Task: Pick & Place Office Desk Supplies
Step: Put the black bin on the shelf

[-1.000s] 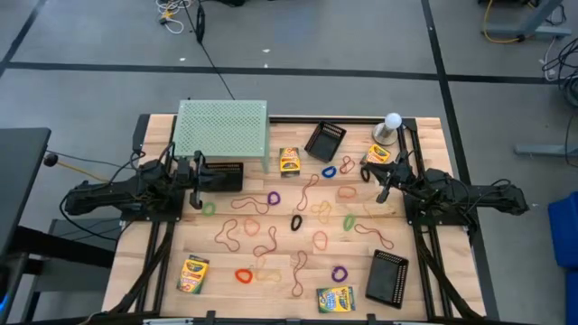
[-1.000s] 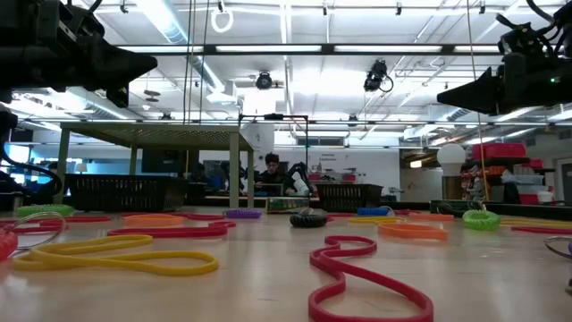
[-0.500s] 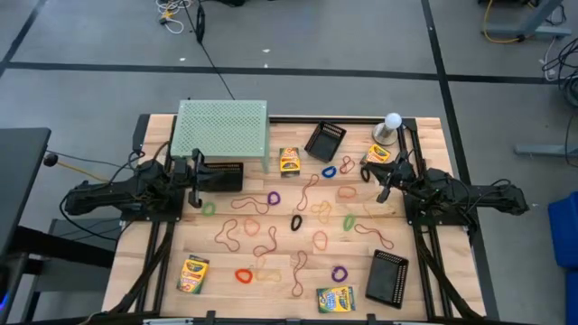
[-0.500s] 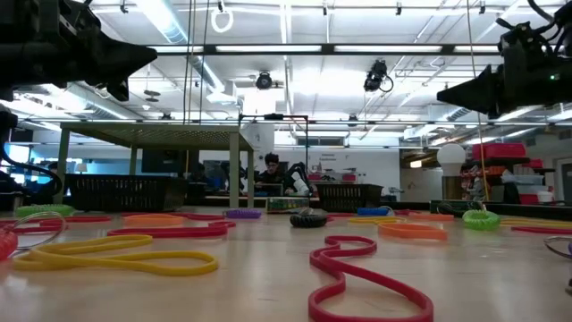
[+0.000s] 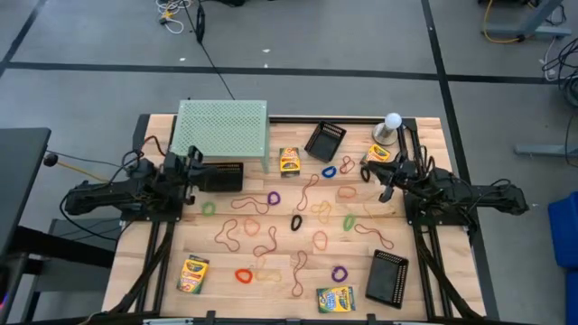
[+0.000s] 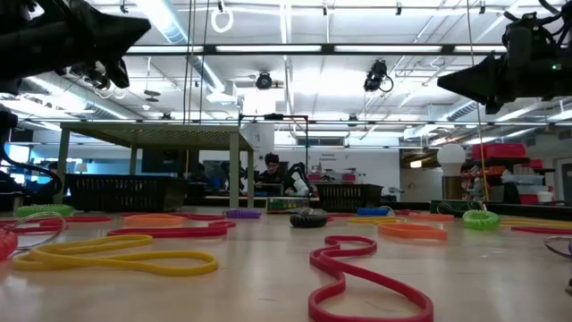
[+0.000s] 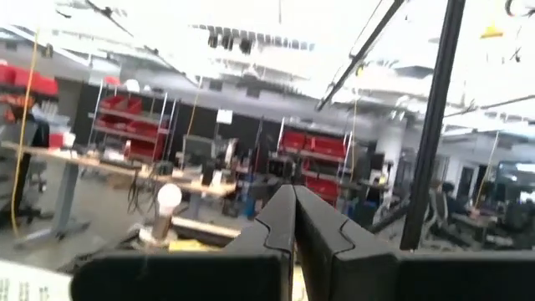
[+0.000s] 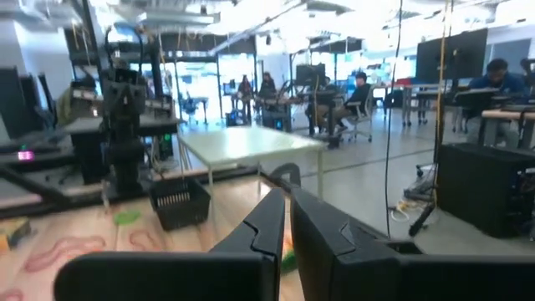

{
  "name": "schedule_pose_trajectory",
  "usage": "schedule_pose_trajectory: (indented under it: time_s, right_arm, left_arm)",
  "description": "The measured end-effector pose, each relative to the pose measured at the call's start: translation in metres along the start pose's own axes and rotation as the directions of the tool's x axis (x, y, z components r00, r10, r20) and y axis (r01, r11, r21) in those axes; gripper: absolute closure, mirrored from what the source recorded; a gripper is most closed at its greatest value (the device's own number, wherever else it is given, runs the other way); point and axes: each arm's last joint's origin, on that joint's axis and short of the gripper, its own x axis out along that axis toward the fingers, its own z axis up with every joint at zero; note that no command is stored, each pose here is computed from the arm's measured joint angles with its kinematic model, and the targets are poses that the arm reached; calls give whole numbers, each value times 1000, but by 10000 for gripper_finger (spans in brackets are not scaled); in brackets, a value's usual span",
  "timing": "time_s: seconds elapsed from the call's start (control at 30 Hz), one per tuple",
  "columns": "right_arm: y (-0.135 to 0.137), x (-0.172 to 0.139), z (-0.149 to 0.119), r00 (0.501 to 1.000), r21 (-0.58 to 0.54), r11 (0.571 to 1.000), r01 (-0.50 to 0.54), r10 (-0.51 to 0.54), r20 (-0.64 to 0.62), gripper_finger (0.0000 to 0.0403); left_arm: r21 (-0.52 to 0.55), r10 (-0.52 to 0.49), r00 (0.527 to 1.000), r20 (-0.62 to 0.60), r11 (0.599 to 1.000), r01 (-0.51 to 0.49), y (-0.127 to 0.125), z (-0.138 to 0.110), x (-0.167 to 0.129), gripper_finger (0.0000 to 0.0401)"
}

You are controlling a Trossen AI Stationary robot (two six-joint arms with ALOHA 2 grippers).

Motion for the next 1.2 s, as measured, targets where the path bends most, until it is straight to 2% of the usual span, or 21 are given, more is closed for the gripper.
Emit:
schedule_pose_trajectory:
  time_s: [0.07,0.2,0.3,0.43,0.5,0.63,0.73,0.93,1.03,1.1,1.2]
  right_arm:
    - [0,0,2,1000,9,1000,3,-3,22,368]
    - [0,0,4,999,-2,1000,4,-4,41,369]
    - [0,0,5,999,-44,999,6,-4,45,369]
    - [0,0,7,998,-35,999,7,-5,70,369]
    - [0,0,8,997,-34,999,8,-6,82,369]
    - [-1,-1,11,994,-84,996,16,-7,107,369]
    - [-1,-1,14,991,-83,996,20,-9,134,369]
    - [-1,-2,20,981,-76,997,15,0,195,369]
    - [-1,-2,21,979,-73,997,14,1,202,369]
    - [-1,-2,21,979,-73,997,14,1,202,369]
    - [-1,-2,21,979,-73,997,14,1,202,369]
  left_arm:
    - [-11,20,998,55,1000,-19,0,5,0,392]
    - [-117,108,987,121,989,-93,2,10,-1,392]
    - [-118,221,965,142,972,-205,5,11,-1,392]
    - [-115,364,911,194,931,-347,9,14,-3,392]
    - [-113,360,913,190,932,-344,9,14,-3,392]
    - [-83,241,956,168,970,-229,5,13,-1,392]
    - [-52,174,975,135,984,-169,3,10,1,392]
    - [-121,92,991,93,989,-81,-5,21,13,392]
    - [-169,54,997,-50,984,-61,-10,18,26,392]
    - [-166,82,982,-169,980,-110,-14,15,36,392]
    - [-75,134,951,-280,984,-161,-23,12,53,392]
